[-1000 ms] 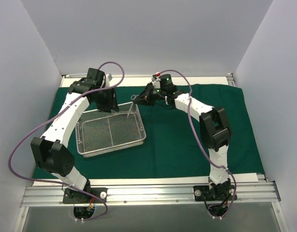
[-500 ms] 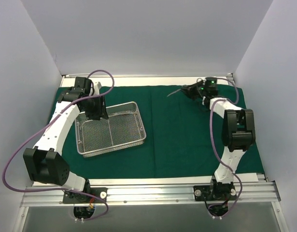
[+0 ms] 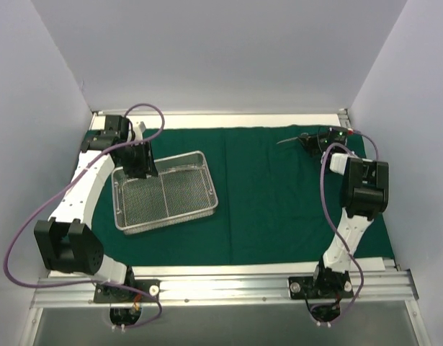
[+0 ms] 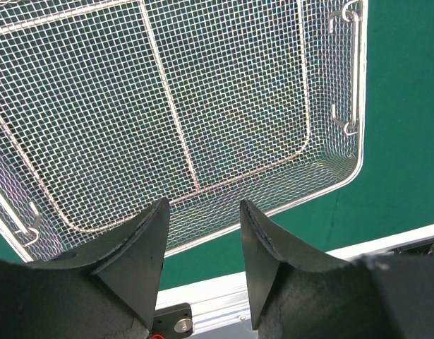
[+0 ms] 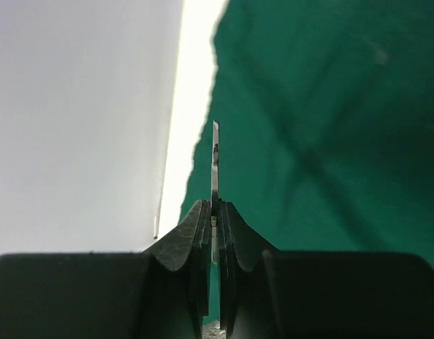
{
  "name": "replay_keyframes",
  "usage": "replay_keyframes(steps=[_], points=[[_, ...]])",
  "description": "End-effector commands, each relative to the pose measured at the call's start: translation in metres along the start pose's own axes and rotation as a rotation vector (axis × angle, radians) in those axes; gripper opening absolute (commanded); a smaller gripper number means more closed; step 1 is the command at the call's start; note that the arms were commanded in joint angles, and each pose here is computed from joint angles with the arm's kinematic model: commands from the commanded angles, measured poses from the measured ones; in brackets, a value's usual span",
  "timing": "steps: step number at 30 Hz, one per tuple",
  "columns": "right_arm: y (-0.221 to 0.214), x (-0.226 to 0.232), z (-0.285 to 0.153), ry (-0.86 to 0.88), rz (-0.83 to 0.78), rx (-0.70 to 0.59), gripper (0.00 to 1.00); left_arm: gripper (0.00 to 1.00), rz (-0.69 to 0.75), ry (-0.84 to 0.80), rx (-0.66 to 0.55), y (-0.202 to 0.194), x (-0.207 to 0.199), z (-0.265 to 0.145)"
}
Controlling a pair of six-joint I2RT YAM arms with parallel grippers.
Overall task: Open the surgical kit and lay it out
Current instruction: Place the medical item in the surgical kit.
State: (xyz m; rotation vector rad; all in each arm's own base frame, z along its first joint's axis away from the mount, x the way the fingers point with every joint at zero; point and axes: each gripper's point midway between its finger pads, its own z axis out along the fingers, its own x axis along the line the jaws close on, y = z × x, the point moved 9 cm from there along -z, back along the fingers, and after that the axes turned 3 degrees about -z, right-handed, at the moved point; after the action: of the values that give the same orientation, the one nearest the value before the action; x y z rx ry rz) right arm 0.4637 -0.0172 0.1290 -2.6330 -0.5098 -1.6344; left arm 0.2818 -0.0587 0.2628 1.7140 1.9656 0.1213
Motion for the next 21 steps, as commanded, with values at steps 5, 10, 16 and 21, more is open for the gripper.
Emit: replay_keyframes(steps=[5,10,16,21], points=[[0.005,-0.041,0.003,-0.037,0.034,-0.040,0.00,0.53,0.011,-0.013,-0.023,0.009,0.001,-0.004],[0.006,-0.054,0.003,-0.009,0.068,-0.077,0.00,0.53,-0.011,-0.015,-0.020,0.012,0.003,-0.002],[0.003,-0.062,-0.001,-0.016,0.122,-0.110,0.00,0.53,-0.024,-0.018,-0.023,0.014,0.002,-0.001],[0.000,-0.072,-0.001,-0.042,0.143,-0.108,0.00,0.53,-0.030,-0.015,-0.016,0.012,0.003,0.000]])
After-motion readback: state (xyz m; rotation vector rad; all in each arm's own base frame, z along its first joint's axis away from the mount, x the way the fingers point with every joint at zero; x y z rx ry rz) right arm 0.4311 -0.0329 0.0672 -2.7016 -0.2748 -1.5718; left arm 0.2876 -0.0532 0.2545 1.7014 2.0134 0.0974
